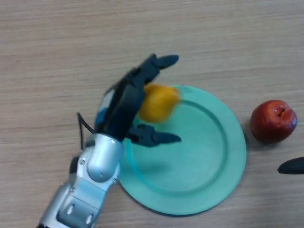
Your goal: Pick up the yellow pear and place it on the plate
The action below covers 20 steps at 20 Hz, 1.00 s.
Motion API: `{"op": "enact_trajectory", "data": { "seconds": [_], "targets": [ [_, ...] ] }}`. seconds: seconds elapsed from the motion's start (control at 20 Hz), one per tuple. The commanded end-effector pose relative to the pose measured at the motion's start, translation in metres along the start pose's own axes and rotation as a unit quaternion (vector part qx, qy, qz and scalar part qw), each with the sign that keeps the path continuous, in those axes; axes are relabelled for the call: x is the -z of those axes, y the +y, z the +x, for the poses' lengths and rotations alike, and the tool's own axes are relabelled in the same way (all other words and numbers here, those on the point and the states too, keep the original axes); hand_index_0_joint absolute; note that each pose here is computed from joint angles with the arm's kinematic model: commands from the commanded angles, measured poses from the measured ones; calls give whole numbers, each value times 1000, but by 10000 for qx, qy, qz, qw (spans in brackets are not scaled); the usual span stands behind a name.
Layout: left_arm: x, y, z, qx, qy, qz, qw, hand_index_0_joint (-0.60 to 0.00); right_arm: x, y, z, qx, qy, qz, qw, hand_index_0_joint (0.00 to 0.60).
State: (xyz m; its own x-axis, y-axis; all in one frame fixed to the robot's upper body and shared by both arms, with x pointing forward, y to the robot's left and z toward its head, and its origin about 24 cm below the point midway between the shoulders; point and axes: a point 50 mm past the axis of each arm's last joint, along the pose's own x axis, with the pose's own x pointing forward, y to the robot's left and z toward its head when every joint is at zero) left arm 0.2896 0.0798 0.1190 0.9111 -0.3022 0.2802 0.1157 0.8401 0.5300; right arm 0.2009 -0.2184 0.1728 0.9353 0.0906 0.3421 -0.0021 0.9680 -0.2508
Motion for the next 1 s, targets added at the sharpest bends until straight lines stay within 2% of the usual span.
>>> {"op": "enact_trajectory", "data": {
  "seconds": [0.05,0.1,0.4,0.6,0.65,0.7,0.75,0.8,0.85,0.9,0.95,1.0],
  "targets": [
    [-20,7,2,-145,-365,-397,9984,-500,-27,-12,-1,249,-906,-506,9943,0],
    [-17,-2,-1,56,-171,-549,9983,-600,-26,-11,0,226,-882,-492,9946,0],
    [-14,2,1,33,-93,-649,9978,-600,-23,-12,2,210,-804,-499,9953,0],
    [-20,21,0,-247,24,-953,9951,-600,-22,-13,5,252,-872,-471,9948,0],
    [-23,33,-1,-440,-86,-912,9948,-600,-22,-12,5,248,-885,-464,9947,0],
    [-23,37,-1,-534,-133,-835,9950,-600,-21,-12,6,248,-893,-478,9945,0],
    [-21,49,-2,-939,-205,-532,9939,-600,-21,-12,6,253,-918,-491,9942,0],
    [-20,53,-2,-1089,-210,-444,9928,-600,-21,-12,7,238,-909,-492,9944,0],
    [-16,63,-4,-1430,-198,-120,9895,-550,-20,-11,7,227,-924,-534,9940,0],
    [-16,64,-4,-1458,-187,-132,9890,-449,-20,-11,7,222,-922,-543,9940,0],
    [-15,71,-6,-1584,-191,-206,9870,-300,-19,-10,8,196,-915,-529,9942,0],
    [-15,77,-7,-1681,-227,-262,9852,-199,-19,-10,8,175,-910,-512,9944,0]
  ]
}}
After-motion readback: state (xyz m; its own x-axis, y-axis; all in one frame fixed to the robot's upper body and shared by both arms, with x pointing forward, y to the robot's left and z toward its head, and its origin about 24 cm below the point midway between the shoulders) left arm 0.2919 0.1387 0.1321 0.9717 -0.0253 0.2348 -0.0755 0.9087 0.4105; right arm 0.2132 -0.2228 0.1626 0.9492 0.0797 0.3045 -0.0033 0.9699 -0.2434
